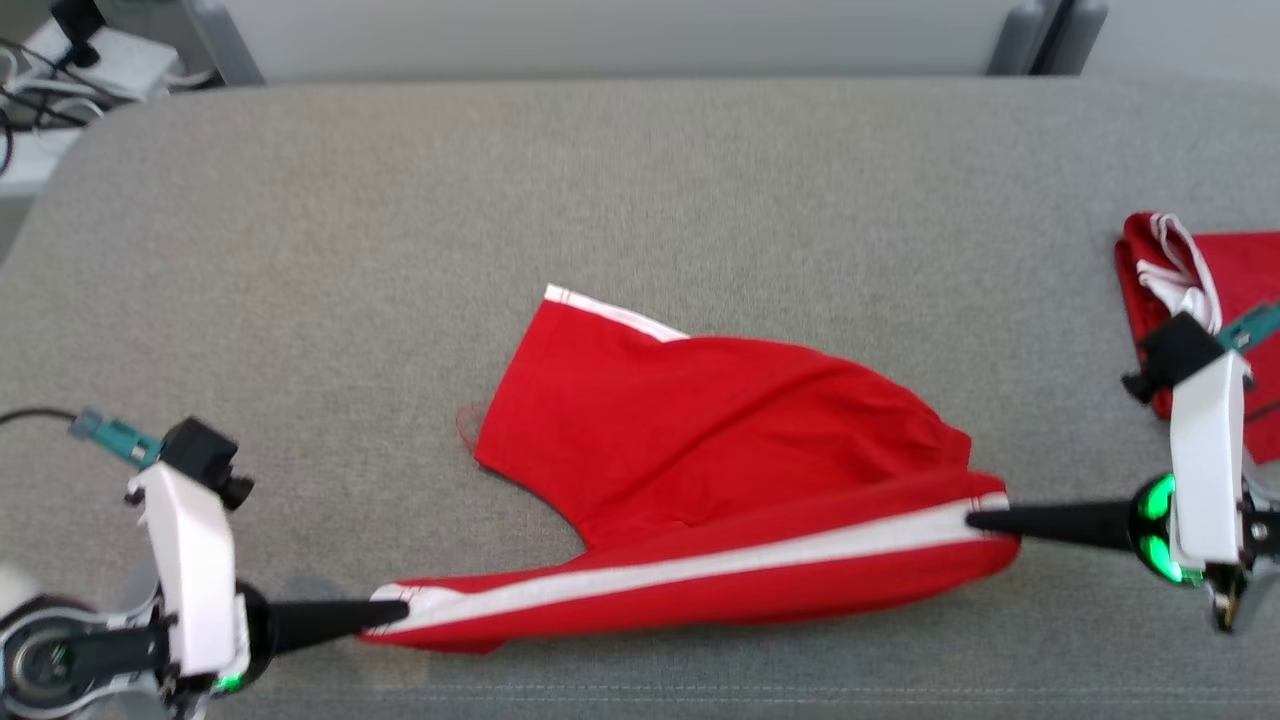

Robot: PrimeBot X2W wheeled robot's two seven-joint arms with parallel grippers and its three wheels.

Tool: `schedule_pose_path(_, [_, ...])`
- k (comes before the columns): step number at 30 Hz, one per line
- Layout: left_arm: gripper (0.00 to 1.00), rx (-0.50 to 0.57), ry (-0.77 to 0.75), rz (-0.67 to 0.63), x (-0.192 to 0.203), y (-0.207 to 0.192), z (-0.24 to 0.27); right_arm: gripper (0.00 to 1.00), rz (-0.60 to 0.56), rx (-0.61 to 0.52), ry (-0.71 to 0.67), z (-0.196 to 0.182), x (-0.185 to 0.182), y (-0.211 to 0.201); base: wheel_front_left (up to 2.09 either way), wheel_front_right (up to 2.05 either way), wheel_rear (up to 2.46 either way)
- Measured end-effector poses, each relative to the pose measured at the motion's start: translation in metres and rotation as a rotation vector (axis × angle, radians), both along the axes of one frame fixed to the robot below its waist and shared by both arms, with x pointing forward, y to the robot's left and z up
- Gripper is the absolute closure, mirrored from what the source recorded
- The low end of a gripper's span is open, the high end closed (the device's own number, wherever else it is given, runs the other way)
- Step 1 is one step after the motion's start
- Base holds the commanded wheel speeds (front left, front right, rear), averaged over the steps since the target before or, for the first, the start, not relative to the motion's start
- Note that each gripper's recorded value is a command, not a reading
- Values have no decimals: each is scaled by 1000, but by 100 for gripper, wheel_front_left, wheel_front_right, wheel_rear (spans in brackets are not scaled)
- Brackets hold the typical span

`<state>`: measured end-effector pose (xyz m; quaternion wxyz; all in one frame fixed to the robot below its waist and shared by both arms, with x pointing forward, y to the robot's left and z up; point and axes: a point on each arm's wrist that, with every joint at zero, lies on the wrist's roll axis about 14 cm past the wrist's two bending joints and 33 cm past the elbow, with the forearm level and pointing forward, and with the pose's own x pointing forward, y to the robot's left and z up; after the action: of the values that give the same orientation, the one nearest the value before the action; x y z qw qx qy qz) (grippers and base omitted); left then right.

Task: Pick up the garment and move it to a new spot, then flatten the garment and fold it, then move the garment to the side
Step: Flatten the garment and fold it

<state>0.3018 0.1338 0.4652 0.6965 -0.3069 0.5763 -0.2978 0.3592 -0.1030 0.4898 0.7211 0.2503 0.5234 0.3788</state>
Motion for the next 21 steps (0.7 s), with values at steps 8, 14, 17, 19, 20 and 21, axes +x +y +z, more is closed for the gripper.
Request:
schedule_pose_path(8, [100, 20, -524, 200, 180, -17, 40, 100, -235, 58, -284, 26, 156, 16, 0, 0, 0])
schedule_pose_path(14, [100, -98, -1223, 512, 327, -1, 185, 100, -612, 249, -774, 159, 314, -2, 0, 0, 0])
schedule_pose_path(17, [100, -71, -1174, 524, 341, -4, 154, 100, -595, 198, -689, 119, 324, 8, 0, 0, 0])
schedule_pose_path(19, [100, -78, -1170, 529, 344, -6, 147, 100, -588, 171, -627, 97, 325, 8, 0, 0, 0])
schedule_pose_path(20, [100, -86, -1165, 536, 347, -7, 144, 100, -599, 165, -608, 90, 327, 4, 0, 0, 0])
schedule_pose_path(21, [100, -90, -1155, 539, 349, -8, 138, 100, -609, 159, -594, 84, 330, -1, 0, 0, 0])
